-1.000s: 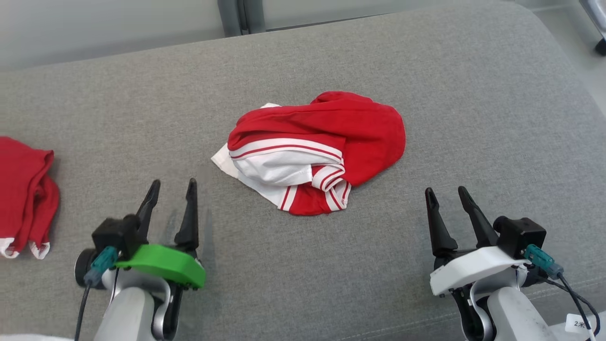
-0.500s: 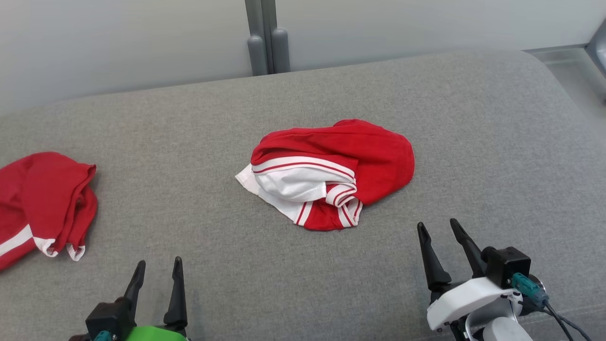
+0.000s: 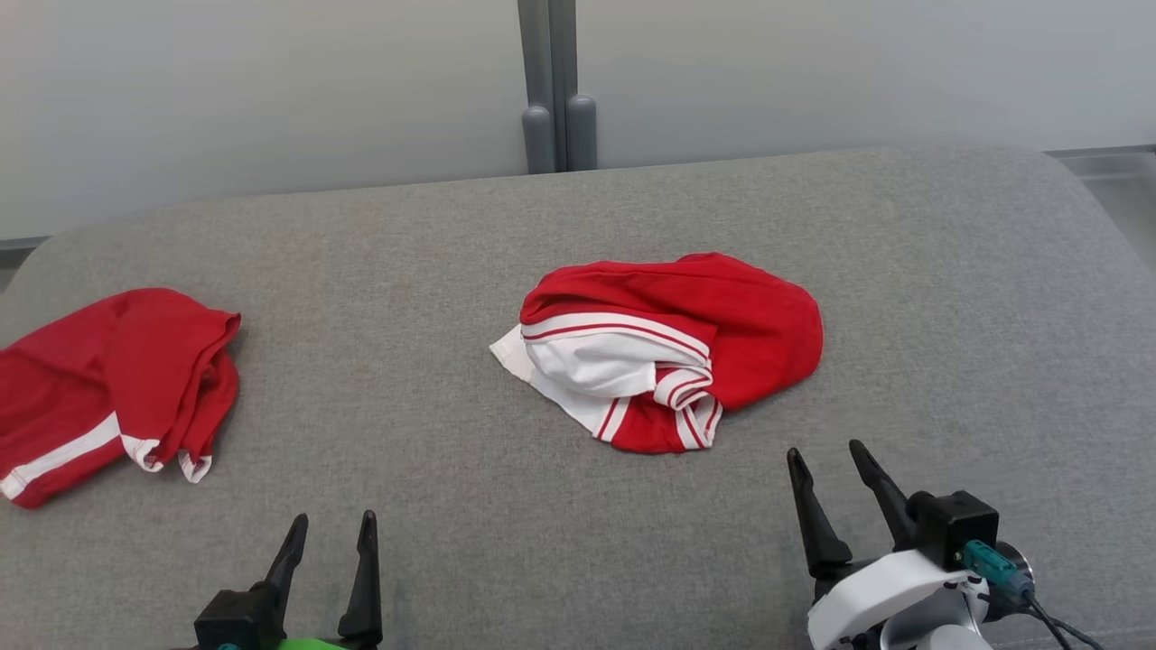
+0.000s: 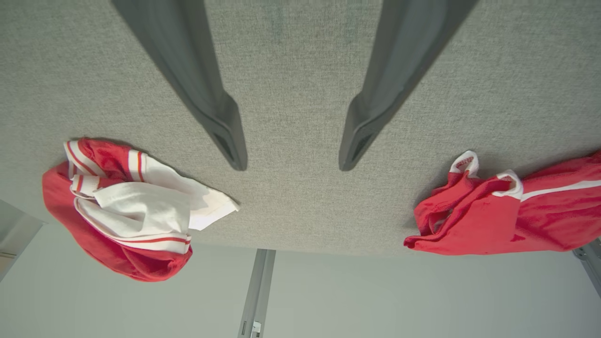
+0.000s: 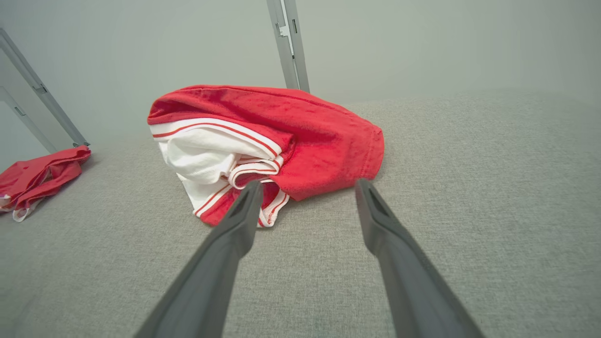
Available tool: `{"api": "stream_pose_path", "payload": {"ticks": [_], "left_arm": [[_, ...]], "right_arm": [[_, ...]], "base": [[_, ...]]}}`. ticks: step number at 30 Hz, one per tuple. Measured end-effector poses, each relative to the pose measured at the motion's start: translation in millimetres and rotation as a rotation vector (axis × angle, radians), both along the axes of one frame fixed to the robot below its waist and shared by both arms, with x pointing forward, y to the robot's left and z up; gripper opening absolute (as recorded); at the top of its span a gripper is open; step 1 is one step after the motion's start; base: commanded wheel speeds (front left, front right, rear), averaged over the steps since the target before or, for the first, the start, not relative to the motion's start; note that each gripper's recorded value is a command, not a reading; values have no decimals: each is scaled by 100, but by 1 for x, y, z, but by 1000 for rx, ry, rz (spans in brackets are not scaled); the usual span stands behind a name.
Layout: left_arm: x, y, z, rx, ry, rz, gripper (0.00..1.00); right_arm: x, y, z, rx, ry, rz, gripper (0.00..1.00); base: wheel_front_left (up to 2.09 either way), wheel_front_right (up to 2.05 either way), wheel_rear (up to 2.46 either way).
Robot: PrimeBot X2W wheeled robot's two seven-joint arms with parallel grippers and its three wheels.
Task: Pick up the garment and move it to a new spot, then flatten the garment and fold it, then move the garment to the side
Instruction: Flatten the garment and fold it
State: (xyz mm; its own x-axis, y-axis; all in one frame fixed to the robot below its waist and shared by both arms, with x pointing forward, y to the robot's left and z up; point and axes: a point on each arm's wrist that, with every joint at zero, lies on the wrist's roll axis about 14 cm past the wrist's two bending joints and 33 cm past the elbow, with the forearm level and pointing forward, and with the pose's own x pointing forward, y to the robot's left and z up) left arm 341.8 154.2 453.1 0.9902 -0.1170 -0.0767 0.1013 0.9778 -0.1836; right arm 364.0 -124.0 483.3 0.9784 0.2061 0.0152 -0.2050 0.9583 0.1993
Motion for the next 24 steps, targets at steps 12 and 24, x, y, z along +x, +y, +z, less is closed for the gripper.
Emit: {"api": "stream_pose_path", "payload": {"ticks": [12,24], "left_arm": [[7,-5,-9,-56,35,5,100],[9,21,-22,-80,82,97,100]], "right_arm": [[42,56,-6,-34,17,178,100],[83,110,-50,-54,137,326,100]], "base": [[0,0,0],[0,0,0]]}}
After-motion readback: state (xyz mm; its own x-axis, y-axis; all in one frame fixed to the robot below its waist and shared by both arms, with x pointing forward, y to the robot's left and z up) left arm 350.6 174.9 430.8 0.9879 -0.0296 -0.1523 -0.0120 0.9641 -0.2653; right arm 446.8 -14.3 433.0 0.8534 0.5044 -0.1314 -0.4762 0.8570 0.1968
